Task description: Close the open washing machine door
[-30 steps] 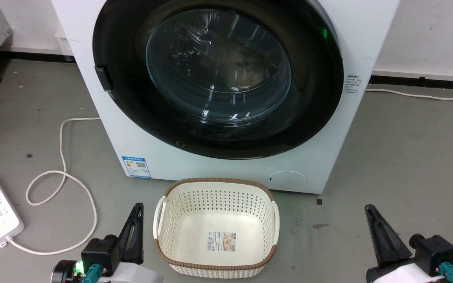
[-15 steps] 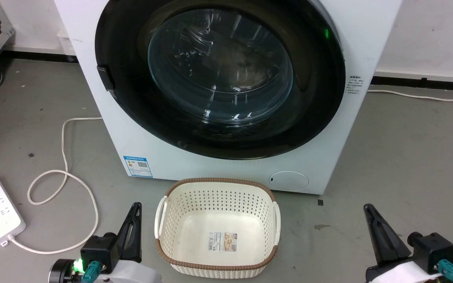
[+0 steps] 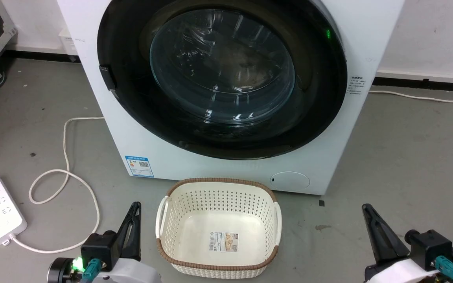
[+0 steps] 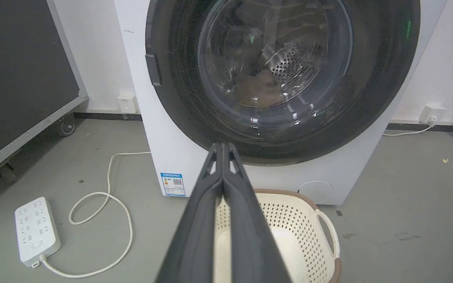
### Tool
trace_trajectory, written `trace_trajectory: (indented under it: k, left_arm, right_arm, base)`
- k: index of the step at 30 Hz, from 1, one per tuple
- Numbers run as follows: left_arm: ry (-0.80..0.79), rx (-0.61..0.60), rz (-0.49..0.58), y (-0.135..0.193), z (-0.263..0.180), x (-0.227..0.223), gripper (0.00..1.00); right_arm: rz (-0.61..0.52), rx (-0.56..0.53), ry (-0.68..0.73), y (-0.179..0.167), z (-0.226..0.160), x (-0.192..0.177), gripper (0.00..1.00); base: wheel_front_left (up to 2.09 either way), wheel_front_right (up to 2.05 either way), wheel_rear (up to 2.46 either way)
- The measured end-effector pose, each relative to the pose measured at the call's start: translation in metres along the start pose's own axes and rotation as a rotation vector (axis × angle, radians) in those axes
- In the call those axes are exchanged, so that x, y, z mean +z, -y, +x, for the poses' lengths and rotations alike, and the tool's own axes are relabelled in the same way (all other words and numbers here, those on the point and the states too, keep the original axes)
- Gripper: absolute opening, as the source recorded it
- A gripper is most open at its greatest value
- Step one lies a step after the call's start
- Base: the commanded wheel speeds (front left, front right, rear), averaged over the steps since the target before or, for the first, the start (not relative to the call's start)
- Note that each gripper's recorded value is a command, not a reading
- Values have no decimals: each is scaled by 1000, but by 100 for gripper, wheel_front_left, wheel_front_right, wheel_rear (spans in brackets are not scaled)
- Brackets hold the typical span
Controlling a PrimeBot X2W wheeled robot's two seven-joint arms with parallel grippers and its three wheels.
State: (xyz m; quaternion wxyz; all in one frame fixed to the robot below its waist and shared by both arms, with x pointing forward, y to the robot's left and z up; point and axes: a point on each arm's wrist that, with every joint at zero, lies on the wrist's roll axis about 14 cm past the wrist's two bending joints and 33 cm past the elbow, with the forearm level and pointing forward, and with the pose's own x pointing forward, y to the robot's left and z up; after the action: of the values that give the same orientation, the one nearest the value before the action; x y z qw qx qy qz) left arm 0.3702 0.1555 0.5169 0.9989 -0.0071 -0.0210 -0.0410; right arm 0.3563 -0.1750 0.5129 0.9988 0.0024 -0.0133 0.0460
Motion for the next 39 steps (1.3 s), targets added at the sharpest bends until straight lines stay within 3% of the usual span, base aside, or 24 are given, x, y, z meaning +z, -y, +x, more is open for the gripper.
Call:
trace_trajectory:
  k: [39]
  left_arm:
    - [-33,43,30,-12,-1,4,0]
  right_arm:
    - [-29,24,-29,-8,8,5,0]
  base:
    - [0,0,0]
